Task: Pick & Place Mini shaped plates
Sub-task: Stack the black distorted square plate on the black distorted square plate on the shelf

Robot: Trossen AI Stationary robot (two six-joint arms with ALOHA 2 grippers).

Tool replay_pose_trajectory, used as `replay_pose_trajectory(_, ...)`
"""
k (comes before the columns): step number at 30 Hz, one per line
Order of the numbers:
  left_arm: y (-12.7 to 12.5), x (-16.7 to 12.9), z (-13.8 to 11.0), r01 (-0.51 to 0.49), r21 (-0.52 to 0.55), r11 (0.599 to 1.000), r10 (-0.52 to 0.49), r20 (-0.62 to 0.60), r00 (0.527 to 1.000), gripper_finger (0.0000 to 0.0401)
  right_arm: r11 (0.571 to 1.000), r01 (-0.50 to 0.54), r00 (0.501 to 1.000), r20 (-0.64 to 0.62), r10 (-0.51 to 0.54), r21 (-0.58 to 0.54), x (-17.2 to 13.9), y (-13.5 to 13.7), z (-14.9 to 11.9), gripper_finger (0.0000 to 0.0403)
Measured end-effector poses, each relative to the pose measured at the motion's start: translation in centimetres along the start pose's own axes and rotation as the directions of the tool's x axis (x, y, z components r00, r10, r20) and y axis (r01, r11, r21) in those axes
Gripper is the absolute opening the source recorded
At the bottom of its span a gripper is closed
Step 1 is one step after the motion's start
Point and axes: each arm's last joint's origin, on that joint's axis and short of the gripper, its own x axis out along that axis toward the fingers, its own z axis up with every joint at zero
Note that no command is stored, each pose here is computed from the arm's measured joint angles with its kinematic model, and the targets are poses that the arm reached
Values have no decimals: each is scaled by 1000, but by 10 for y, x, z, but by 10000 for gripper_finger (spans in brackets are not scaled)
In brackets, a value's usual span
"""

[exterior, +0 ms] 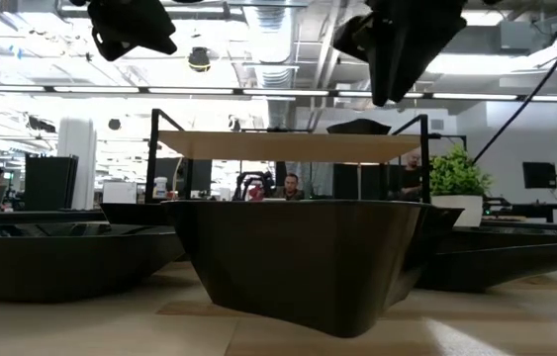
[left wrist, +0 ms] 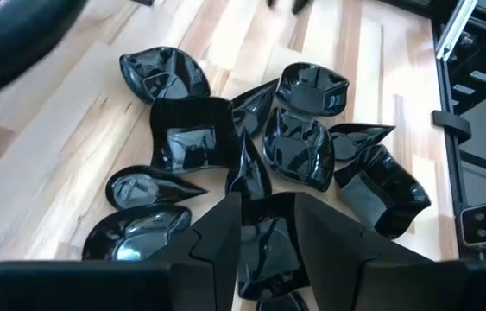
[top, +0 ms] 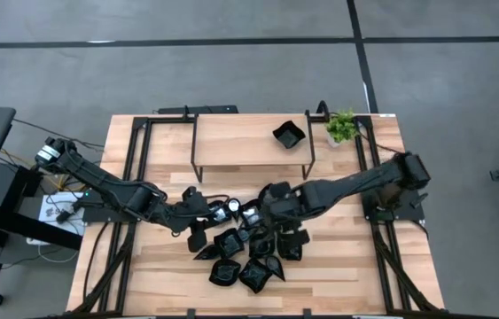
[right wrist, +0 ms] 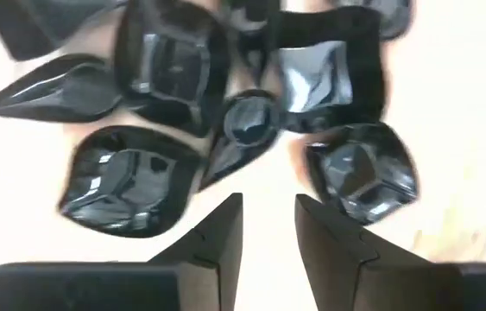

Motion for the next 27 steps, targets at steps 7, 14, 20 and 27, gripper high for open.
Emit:
replay_pose_trajectory(7, 2, -2, 0, -18, -57, 998, 19, 7, 1000, 113, 995, 31, 996, 80, -39, 95, 15, -17, -64, 102)
replay_pose_trajectory(14, 3, -2, 2, -67, -153, 986, 76, 51, 996, 113, 983, 20, 909, 405, -95, 185, 28, -21, -85, 102)
replay_pose_trajectory(20, 4, -2, 3, -109, -168, 980, 125, 88, 988, 113, 988, 65, 845, 520, -128, 138, 33, -24, -70, 102)
replay_pose_trajectory(27, 4, -2, 5, -106, -181, 978, 127, 109, 986, 113, 993, 72, 846, 522, -111, 95, 57, -20, -58, 102)
